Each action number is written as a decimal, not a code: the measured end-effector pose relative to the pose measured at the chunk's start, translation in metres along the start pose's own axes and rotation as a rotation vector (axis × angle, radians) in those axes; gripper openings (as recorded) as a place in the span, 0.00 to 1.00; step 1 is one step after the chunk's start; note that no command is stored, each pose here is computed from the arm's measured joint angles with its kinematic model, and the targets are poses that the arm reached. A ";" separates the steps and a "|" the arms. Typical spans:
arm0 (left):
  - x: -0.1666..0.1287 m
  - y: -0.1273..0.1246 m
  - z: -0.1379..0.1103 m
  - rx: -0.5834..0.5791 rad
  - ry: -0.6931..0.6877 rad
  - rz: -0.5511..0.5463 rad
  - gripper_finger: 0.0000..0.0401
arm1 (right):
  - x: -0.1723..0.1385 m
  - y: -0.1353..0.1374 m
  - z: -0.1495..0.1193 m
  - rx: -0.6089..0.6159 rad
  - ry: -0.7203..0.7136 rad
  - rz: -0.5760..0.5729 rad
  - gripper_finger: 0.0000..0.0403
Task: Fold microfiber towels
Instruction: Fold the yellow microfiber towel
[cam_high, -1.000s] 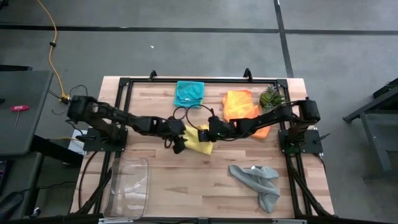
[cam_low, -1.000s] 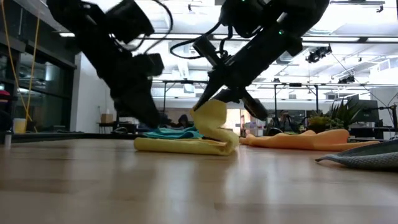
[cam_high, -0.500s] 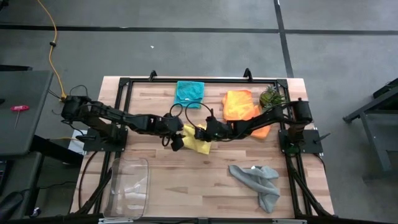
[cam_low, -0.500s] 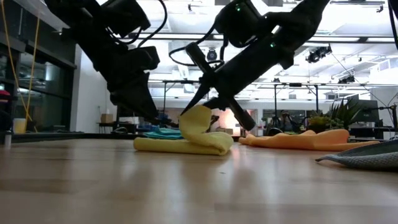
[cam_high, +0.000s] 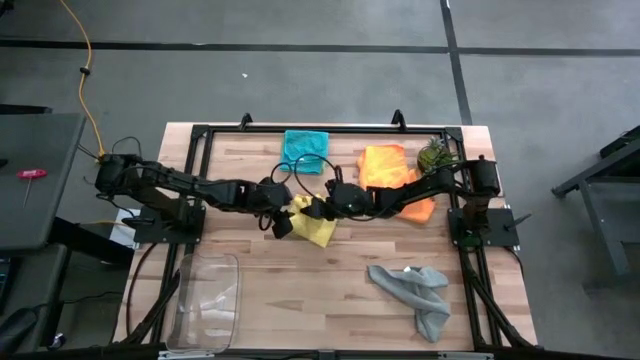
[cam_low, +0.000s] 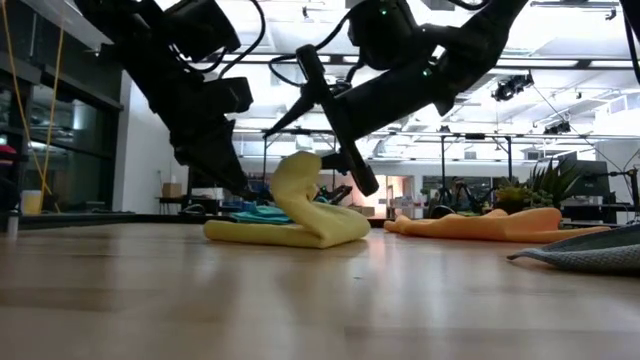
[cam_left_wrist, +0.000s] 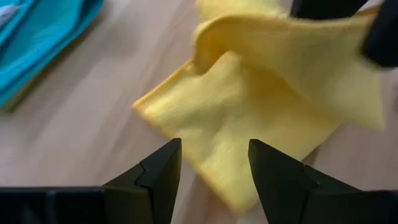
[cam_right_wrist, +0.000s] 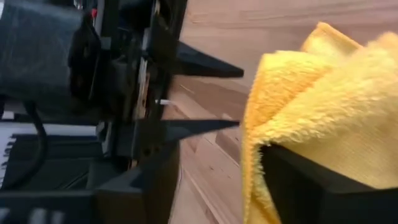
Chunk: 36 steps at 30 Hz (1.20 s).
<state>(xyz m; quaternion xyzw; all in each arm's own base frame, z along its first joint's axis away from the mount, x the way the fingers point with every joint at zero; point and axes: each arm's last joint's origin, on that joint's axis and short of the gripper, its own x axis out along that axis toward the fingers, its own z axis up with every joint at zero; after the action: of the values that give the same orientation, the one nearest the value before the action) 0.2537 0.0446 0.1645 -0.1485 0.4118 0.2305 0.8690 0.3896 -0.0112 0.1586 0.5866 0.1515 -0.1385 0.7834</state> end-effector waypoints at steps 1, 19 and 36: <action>-0.003 0.003 0.000 0.001 0.011 0.012 0.44 | 0.000 -0.001 0.002 -0.001 0.010 0.003 0.58; -0.043 0.032 0.019 -0.122 -0.167 0.103 0.44 | 0.005 0.023 0.025 -0.075 0.141 -0.172 0.65; -0.030 0.002 0.031 -0.053 -0.286 -0.123 0.44 | -0.122 0.035 0.002 -0.603 0.304 -0.489 0.63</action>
<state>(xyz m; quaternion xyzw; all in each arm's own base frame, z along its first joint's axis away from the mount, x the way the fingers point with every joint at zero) 0.2560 0.0516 0.2067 -0.1620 0.2677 0.2064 0.9271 0.2917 0.0009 0.2385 0.2915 0.4339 -0.1817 0.8329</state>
